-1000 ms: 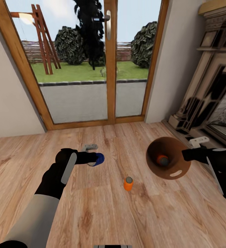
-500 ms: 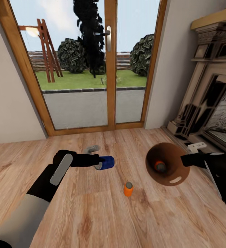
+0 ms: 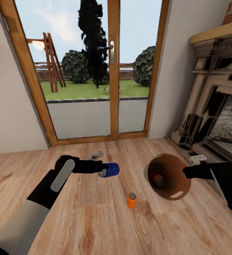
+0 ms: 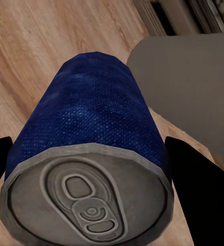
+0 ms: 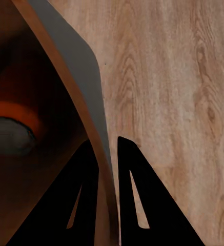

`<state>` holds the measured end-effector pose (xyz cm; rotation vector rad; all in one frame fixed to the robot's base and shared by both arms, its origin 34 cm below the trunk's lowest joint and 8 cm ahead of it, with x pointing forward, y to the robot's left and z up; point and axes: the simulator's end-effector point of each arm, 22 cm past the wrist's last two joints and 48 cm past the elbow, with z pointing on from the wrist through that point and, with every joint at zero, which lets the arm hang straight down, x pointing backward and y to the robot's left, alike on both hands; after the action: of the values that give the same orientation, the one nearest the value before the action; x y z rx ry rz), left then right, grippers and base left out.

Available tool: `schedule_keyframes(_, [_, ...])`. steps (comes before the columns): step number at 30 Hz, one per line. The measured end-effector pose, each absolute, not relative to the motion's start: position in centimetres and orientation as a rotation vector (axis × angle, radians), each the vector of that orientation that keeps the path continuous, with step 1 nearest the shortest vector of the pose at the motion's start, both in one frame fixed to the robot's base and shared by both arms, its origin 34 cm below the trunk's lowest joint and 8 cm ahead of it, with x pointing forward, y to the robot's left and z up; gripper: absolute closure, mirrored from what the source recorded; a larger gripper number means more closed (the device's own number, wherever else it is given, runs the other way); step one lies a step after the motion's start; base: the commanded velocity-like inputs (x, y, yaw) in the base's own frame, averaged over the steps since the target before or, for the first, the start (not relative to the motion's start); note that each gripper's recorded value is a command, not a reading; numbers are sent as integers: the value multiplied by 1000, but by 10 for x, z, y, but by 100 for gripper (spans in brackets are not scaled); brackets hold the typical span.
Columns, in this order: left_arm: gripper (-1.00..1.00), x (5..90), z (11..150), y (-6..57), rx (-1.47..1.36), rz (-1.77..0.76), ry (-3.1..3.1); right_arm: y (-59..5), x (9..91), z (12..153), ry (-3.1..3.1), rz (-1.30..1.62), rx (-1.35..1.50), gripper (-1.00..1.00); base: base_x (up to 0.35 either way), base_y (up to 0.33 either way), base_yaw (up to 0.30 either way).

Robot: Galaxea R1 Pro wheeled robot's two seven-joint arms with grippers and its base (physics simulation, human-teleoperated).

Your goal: Put the three can of soda from the living room inside the tash can in the kitchen.

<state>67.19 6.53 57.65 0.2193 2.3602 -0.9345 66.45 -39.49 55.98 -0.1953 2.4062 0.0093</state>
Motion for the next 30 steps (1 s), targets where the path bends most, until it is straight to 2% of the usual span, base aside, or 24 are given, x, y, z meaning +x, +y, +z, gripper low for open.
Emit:
schedule_keyframes(5, [100,670,589,65,228,-928,2343,-408,663,572,2392,-71,-212,100,0,0,0])
schedule_keyframes(9, [100,666,614,58,260,-957,2288,-394,660,573,2395,5,-205,100,0,0,0])
schedule_keyframes(18, [100,648,686,43,398,-977,2120,-405,647,553,2465,7,-164,100,0,0,0])
schedule_keyframes(25, [100,629,713,28,484,-1050,2042,-400,640,535,2516,22,-167,100,0,0,0])
schedule_keyframes(30, [100,599,728,2,596,-1222,1976,-382,639,522,2539,69,-175,100,0,0,0])
